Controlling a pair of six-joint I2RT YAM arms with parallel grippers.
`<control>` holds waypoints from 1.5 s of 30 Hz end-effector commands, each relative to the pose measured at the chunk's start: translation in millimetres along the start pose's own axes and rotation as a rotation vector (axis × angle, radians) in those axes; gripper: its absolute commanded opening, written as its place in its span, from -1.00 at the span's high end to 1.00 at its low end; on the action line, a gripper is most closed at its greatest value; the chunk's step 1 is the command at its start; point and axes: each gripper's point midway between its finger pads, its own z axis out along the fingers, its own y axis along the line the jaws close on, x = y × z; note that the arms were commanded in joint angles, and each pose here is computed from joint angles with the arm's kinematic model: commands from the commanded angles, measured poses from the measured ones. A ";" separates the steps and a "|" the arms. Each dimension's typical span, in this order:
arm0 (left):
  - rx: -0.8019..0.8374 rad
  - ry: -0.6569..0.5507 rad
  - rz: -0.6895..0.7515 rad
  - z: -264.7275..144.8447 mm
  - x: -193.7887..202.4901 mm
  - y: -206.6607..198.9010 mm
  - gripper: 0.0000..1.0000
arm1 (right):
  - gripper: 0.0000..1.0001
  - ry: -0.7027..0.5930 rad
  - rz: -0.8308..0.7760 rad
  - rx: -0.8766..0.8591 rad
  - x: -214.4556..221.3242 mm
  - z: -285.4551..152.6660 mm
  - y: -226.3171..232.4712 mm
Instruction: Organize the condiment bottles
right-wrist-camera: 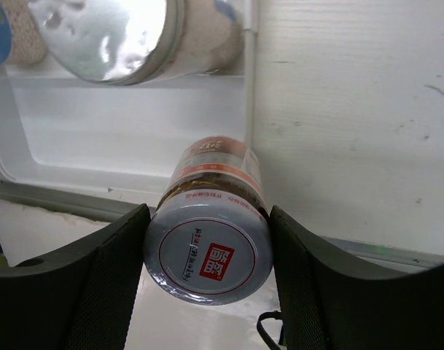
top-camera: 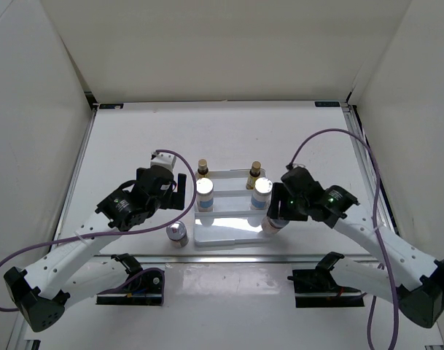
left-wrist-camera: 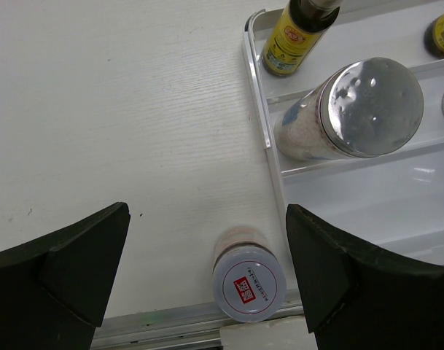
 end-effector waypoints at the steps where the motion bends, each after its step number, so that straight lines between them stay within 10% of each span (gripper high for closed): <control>1: 0.006 -0.039 -0.008 -7.8 -14.0 -0.4 -1.00 | 0.94 -0.084 -0.052 -0.137 -24.0 -10.0 45.8; 15: 0.011 -0.028 -0.004 -6.0 -12.2 -2.4 -1.00 | 0.96 -0.014 -0.073 0.024 -4.1 39.3 45.8; 19: 0.011 -0.028 -0.004 -6.0 -12.2 -2.4 -1.00 | 0.70 -0.004 -0.087 0.054 -1.1 46.0 43.3; 22: 0.018 -0.016 -0.001 -4.3 -10.4 -4.6 -1.00 | 0.35 0.004 -0.082 0.078 -0.1 46.1 39.9; 27: 0.073 0.039 -0.052 -3.3 4.2 -16.4 -1.00 | -1.00 0.017 -0.098 0.098 3.8 42.4 40.2; 45: 0.120 0.315 -0.390 6.4 98.9 -39.0 -1.00 | -1.00 -0.118 -0.105 0.013 -19.9 -10.8 43.0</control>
